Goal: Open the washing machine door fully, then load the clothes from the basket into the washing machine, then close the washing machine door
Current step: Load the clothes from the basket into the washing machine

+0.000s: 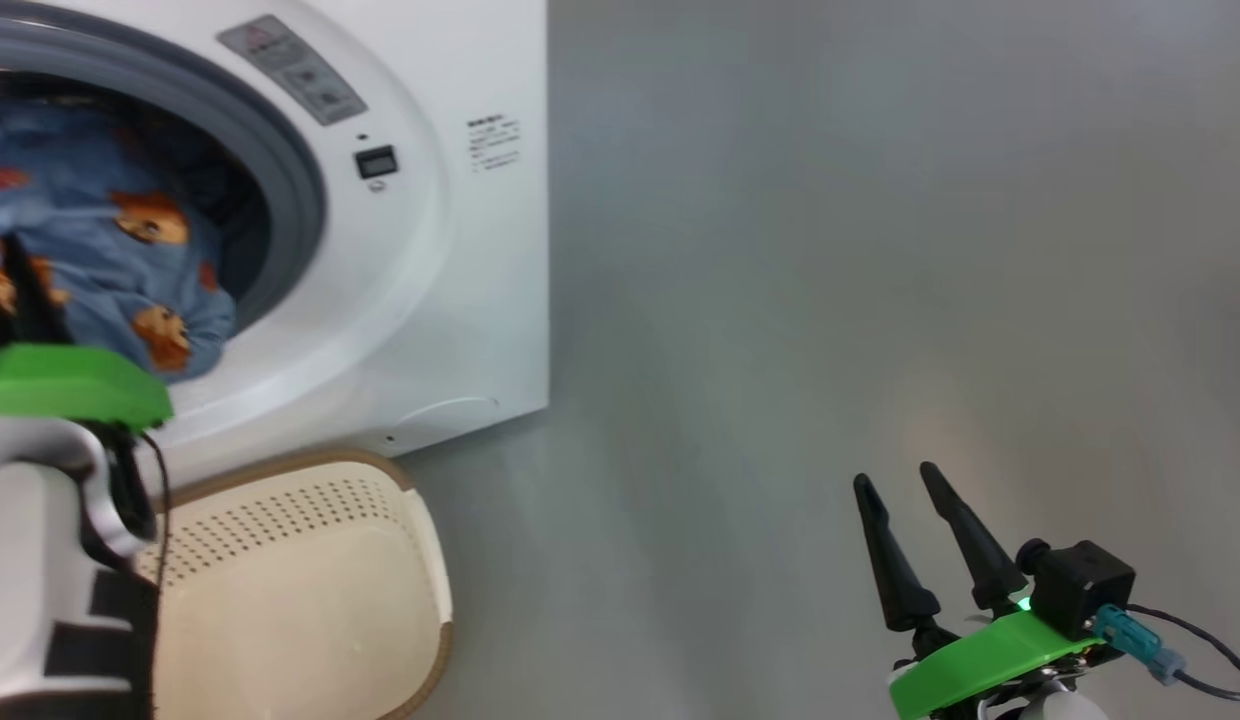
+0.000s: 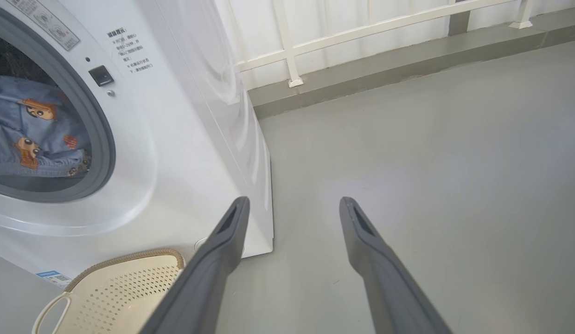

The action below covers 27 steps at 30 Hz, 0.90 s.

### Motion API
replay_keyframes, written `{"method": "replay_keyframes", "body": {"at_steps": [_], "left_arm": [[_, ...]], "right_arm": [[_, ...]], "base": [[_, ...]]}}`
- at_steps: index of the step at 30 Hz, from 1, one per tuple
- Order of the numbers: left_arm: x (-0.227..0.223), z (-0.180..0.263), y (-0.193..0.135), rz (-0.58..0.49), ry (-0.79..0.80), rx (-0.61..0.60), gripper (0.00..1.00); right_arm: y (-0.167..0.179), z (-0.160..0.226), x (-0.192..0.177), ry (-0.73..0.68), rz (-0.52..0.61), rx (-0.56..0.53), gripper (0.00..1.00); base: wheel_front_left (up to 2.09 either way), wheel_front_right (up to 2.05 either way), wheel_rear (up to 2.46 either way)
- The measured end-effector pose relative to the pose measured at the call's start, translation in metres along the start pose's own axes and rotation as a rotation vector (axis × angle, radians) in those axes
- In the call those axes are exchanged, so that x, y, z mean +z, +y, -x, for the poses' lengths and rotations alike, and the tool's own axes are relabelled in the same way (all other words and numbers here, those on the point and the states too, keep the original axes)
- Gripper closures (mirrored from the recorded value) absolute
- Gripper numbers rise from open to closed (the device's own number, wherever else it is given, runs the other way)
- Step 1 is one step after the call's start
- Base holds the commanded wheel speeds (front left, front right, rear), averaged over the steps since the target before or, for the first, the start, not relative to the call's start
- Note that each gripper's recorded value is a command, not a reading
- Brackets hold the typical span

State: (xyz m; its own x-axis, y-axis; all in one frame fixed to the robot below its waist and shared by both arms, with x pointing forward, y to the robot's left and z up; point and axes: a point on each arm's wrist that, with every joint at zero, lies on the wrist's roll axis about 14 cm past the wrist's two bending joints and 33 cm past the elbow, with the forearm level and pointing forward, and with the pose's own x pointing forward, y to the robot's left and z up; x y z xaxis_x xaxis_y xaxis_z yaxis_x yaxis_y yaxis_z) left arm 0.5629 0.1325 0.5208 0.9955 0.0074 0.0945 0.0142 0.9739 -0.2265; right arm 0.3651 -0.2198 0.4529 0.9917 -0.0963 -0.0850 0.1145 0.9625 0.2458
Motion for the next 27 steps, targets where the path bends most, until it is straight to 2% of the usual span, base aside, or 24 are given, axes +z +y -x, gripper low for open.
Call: {"method": "replay_keyframes", "body": {"at_steps": [12, 20, 27], "left_arm": [[-0.028, -0.065, 0.006, 0.034, 0.029, 0.061, 1.00], [-0.047, -0.120, 0.009, 0.013, 0.012, 0.057, 1.00], [-0.073, -0.145, 0.021, -0.005, 0.018, 0.071, 1.00]], "right_arm": [[-0.006, -0.007, -0.027, 0.087, 0.025, -0.018, 0.00], [-0.008, -0.030, -0.052, 0.154, 0.052, -0.010, 0.00], [-0.010, -0.038, -0.078, 0.223, 0.066, -0.007, 0.00]], "base": [[0.00, 0.00, 0.00], [0.00, 0.00, 0.00], [0.00, 0.00, 0.00]]}}
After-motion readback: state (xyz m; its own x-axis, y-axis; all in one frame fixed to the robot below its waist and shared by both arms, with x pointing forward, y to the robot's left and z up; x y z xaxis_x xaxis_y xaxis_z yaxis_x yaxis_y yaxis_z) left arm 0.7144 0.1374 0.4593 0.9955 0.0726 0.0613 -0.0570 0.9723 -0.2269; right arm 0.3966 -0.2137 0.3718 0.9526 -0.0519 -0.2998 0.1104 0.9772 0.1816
